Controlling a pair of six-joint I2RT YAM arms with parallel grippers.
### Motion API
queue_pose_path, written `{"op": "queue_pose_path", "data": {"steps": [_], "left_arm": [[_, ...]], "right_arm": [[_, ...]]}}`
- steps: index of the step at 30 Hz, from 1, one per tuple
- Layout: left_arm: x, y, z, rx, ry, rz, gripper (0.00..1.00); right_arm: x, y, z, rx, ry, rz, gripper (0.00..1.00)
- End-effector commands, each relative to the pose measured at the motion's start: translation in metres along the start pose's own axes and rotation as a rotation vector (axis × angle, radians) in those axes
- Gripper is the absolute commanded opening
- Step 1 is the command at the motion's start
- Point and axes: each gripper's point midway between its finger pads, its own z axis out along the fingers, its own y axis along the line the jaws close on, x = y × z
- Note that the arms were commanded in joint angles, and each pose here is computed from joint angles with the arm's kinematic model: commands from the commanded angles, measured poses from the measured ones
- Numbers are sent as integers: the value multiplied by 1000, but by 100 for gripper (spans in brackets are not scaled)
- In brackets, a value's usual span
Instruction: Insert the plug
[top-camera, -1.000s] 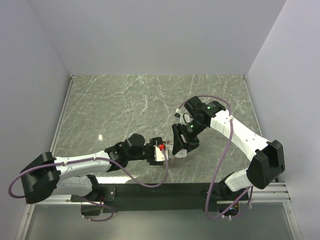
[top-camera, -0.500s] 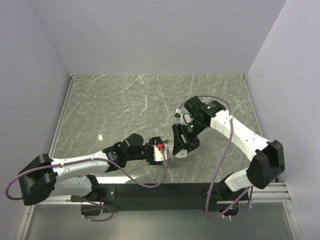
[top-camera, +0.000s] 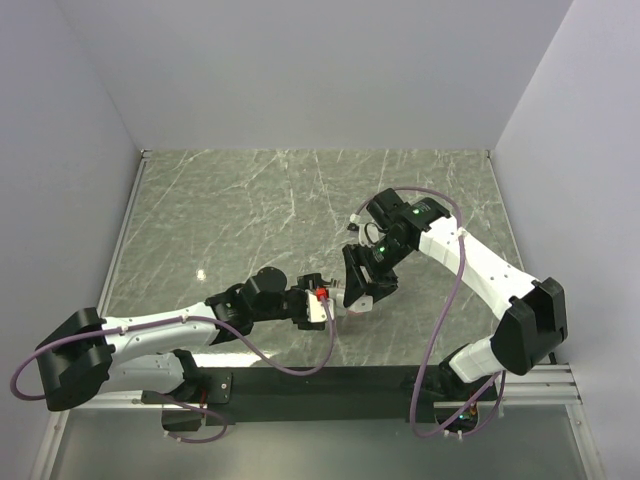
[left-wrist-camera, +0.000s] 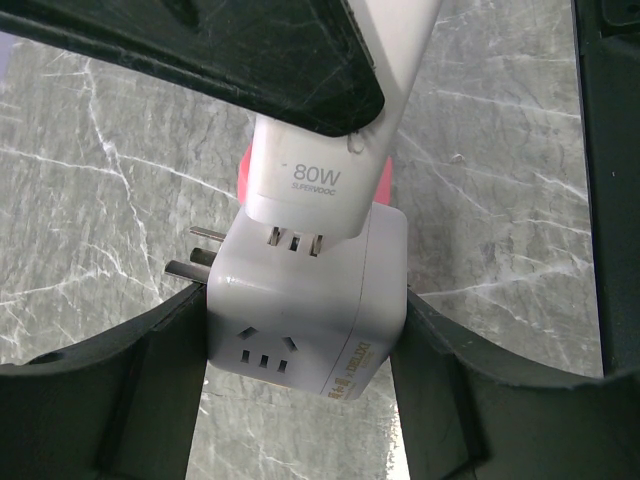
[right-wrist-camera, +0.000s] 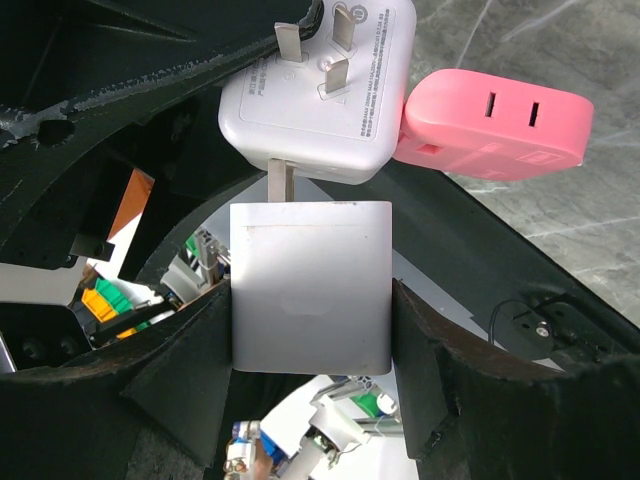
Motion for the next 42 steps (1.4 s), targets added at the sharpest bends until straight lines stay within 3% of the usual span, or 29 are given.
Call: {"op": "queue_pose_path", "data": {"steps": [1,13,21,26,33,42], "left_arm": [[-50,18,-3,-45,-161,57,1],[-57,12,-9,-31,-205,71,1],[-76,10,-23,-48,-307,90,1],[-86,9,-29,-49,-356,76,1],[-85,11,-12,-22,-330,14,1],[-86,32,1,-108,-312,-65,1]], "right_arm": [[-6,8,-3,-22,-23,-31,0],[-15,1,5,4,-1,-4,0],[-26,0,9,22,0,7,0],[-35,-1,7,43,-37,8,0],[-44,-3,0,82,-117,-3,0],[-45,-13,-5,134,-216,-9,0]]}}
